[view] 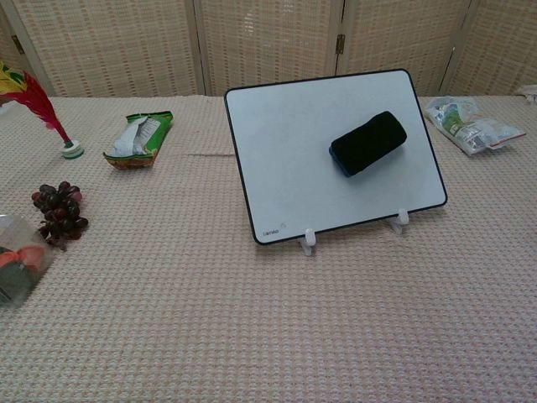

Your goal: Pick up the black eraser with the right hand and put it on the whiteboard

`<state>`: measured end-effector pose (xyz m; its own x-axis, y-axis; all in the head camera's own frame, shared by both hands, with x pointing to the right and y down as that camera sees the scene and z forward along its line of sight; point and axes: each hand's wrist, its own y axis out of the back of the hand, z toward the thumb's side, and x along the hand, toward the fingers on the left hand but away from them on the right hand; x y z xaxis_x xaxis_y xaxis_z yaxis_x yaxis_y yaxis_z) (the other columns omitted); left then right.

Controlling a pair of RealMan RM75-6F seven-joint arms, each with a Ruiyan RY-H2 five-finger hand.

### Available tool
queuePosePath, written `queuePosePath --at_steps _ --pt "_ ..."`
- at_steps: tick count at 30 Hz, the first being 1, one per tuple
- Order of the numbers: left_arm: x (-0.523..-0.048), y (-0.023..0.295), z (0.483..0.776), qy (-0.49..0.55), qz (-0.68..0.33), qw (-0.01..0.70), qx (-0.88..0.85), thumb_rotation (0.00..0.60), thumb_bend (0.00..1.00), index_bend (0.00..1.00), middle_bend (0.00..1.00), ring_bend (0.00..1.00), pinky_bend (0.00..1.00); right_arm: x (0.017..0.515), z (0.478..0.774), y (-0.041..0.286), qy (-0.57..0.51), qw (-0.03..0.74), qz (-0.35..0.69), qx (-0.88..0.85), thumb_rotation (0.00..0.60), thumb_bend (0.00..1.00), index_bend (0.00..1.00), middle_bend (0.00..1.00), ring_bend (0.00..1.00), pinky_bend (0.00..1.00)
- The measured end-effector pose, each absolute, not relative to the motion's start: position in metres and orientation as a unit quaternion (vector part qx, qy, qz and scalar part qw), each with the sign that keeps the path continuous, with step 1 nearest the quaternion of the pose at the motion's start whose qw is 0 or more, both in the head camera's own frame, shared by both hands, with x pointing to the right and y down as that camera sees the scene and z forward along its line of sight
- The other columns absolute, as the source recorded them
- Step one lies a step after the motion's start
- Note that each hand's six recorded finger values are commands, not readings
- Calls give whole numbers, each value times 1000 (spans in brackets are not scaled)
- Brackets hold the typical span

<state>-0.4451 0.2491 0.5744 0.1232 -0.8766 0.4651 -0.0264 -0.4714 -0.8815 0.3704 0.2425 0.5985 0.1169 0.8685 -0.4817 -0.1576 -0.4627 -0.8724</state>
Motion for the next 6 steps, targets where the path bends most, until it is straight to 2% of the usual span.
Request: queuePosePath --at_steps 6 --pt "-443 250 576 345 -564 383 -646 600 283 0 0 0 0 386 583 251 -307 425 595 -608 600 368 0 0 0 0"
